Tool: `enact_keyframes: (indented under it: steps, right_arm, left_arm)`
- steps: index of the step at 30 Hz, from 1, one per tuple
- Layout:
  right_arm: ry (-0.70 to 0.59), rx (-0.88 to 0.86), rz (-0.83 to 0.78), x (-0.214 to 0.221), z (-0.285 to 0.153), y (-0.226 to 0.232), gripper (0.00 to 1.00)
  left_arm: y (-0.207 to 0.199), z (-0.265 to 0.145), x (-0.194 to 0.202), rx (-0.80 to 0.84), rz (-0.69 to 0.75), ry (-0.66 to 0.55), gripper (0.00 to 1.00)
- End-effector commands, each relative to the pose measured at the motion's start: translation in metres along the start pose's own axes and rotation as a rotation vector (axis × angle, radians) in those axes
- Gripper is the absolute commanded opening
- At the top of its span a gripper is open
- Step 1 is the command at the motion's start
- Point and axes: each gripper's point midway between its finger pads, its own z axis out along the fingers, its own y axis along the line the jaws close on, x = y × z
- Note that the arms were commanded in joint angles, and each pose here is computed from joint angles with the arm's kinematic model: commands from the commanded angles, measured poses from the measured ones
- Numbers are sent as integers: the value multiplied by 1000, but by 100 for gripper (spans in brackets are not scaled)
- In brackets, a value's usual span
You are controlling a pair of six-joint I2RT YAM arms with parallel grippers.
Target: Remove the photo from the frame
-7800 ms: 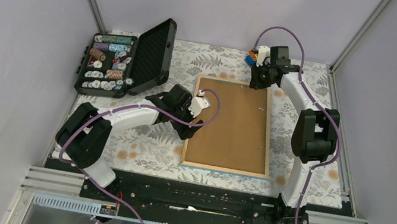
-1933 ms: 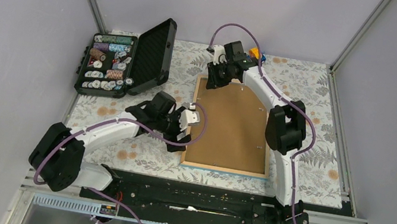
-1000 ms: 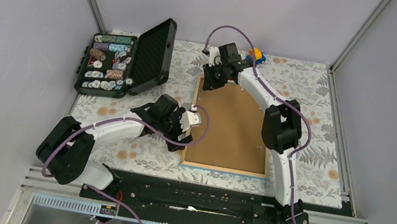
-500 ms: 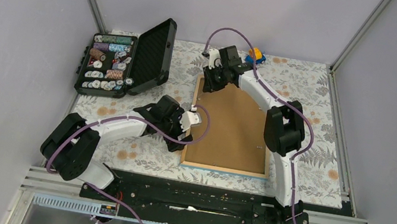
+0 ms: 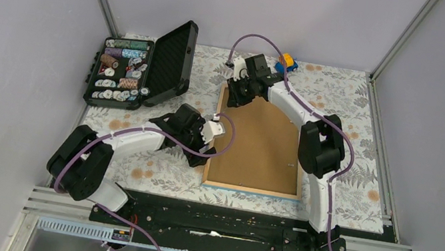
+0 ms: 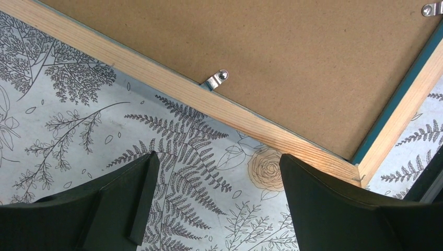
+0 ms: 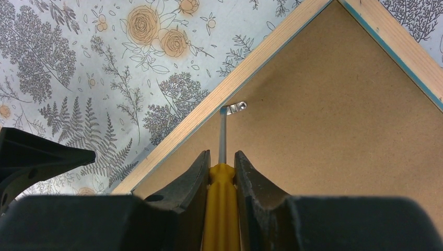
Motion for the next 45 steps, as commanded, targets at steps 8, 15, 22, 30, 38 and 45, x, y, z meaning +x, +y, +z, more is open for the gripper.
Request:
enact_keyframes:
  steps: [8, 15, 22, 30, 38, 45]
  right_arm:
    - [108, 121, -14, 29, -22, -9, 0]
    - [104, 128, -24, 28, -27, -10, 0]
    - [111, 102, -27, 28, -25, -6, 0]
    - [107, 103, -47, 25, -37, -3, 0]
    - [95, 168, -54, 21, -33, -19, 0]
    - [81, 42, -37, 22, -34, 6, 0]
  left_arm:
    - [9, -3, -22, -23, 3, -54, 93]
    - [10, -1, -22, -22, 4, -51, 93]
    - [11, -1, -24, -23, 7, -52, 93]
    - [6, -5, -31, 6, -11, -63, 93]
    - [5, -7, -29, -2, -16, -61, 93]
    - [5, -8, -26, -7, -15, -59, 93]
